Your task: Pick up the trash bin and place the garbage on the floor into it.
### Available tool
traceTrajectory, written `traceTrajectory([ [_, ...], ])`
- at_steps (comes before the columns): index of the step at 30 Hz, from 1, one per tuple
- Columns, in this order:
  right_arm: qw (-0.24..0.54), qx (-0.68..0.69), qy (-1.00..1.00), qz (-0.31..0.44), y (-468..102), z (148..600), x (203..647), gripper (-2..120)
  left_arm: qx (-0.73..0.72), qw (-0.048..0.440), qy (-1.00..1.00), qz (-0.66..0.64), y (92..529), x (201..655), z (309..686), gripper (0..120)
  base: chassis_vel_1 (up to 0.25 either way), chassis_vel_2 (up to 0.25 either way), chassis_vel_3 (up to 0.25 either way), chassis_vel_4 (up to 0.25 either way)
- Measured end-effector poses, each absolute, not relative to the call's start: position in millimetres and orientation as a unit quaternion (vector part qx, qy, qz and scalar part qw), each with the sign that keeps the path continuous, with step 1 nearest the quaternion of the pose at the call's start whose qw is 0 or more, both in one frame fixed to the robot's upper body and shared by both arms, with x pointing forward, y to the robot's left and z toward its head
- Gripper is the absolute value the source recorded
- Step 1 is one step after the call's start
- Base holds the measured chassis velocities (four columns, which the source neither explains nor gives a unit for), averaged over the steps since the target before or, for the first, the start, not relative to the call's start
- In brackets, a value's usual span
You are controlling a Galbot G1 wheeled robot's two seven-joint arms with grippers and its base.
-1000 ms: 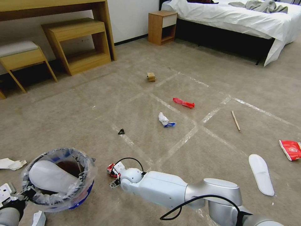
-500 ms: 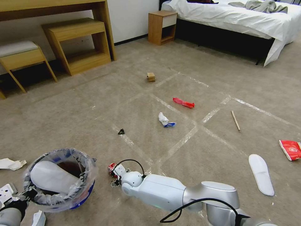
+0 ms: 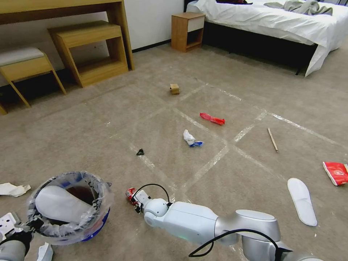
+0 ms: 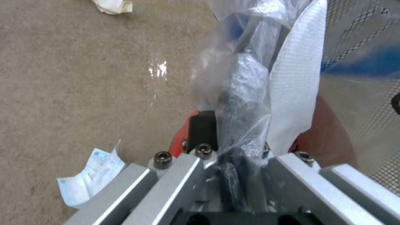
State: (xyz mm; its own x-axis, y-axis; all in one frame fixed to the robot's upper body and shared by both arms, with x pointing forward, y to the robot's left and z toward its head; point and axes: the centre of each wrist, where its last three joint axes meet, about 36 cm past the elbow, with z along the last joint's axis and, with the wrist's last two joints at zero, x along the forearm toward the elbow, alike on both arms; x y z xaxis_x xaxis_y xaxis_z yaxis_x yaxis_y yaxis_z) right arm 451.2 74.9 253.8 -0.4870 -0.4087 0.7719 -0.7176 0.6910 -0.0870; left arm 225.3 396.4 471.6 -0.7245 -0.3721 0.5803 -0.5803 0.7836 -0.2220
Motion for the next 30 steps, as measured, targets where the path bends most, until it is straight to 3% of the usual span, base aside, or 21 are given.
traceTrajectory([
  [16,0.368,0.328,-0.848,0.195,52,257,457,15,0.262,0.265,-0.907,0.196,394,227,468,1,0.0,0.0,0.0,0.0],
  [22,0.321,0.33,-0.878,0.128,32,306,478,7,0.259,0.264,-0.909,0.19,396,232,472,1,0.0,0.0,0.0,0.0],
  [30,0.235,0.344,-0.909,0.032,9,382,490,7,0.245,0.259,-0.915,0.19,396,241,483,1,0.0,0.0,0.0,0.0],
])
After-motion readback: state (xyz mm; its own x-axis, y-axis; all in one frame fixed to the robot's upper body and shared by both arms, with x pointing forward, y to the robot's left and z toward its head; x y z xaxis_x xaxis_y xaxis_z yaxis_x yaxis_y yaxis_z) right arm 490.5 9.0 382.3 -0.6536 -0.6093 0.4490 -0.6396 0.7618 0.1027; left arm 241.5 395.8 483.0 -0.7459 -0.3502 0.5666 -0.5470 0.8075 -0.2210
